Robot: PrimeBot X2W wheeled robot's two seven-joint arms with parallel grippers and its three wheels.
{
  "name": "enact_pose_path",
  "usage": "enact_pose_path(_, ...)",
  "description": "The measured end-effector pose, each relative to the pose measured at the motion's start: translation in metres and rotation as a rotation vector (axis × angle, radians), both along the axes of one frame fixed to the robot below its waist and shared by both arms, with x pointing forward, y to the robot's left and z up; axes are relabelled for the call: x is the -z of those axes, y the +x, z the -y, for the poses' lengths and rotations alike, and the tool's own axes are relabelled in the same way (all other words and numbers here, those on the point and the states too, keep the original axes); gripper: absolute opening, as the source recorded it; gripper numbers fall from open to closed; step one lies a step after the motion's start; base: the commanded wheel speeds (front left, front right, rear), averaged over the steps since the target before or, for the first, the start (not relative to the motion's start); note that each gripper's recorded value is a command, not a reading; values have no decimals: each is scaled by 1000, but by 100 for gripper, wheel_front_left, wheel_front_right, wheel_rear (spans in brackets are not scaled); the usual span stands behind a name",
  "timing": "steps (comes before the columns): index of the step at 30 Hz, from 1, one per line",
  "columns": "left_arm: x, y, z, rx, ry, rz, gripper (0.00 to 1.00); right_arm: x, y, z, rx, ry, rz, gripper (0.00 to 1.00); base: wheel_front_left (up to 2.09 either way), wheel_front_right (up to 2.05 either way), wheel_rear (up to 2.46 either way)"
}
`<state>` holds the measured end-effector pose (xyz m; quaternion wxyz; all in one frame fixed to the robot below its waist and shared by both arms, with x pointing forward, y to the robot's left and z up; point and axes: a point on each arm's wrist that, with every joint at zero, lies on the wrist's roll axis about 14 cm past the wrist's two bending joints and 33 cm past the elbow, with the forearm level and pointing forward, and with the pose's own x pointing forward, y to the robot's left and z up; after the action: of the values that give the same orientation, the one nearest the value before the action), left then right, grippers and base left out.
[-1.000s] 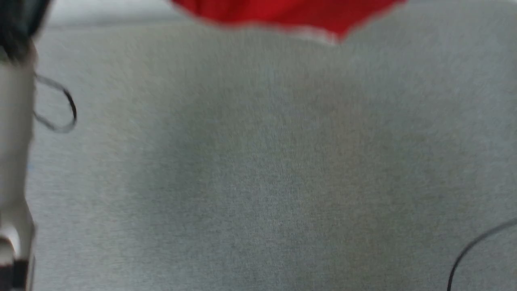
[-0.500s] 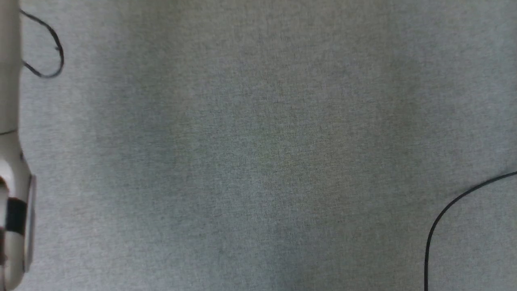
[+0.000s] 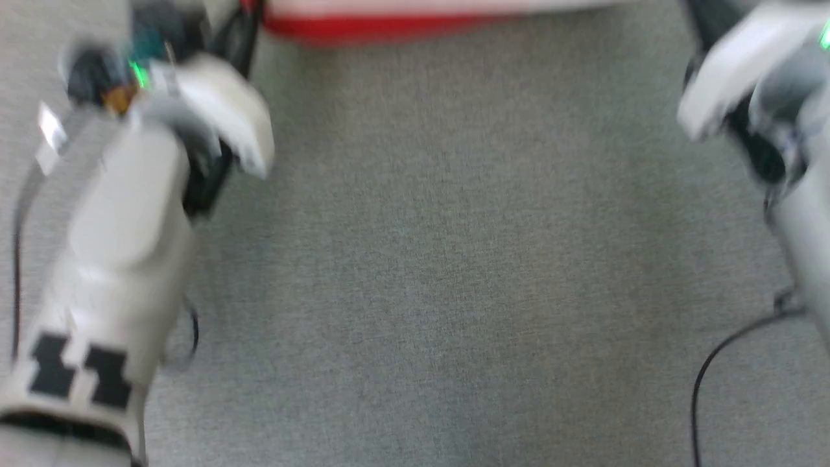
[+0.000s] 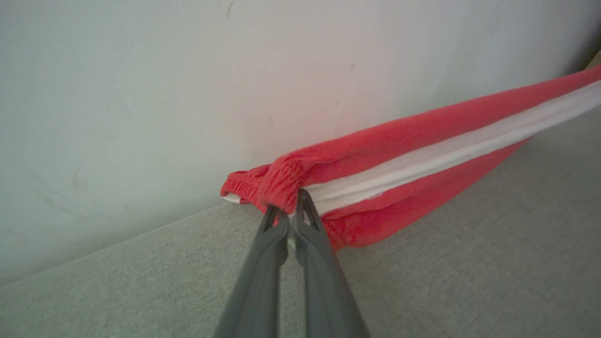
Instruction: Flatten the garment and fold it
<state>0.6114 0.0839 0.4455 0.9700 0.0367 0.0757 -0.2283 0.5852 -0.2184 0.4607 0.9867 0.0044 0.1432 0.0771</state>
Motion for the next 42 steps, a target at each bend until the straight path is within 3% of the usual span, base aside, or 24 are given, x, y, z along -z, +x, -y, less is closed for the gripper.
enact_pose_path(8, 19, -84, -8, 24, 16, -83, 0, 22, -84, 10, -23, 7, -141, 0, 0, 0, 0)
enact_pose_path(15, 13, -154, -1, 77, 4, -104, 0, 18, -153, 22, -43, 20, -247, 0, 0, 0, 0)
enact_pose_path(27, -16, -256, 15, 98, -94, -112, 0, 32, -268, 49, -35, -22, -438, 0, 0, 0, 0)
enact_pose_path(36, 5, -314, 11, 109, -82, -238, 0, 37, -310, 51, -11, 10, -524, 0, 0, 0, 0)
enact_pose_path(42, 14, -321, 12, 115, -88, -274, 0, 15, -293, 45, -15, 4, -444, 0, 0, 0, 0)
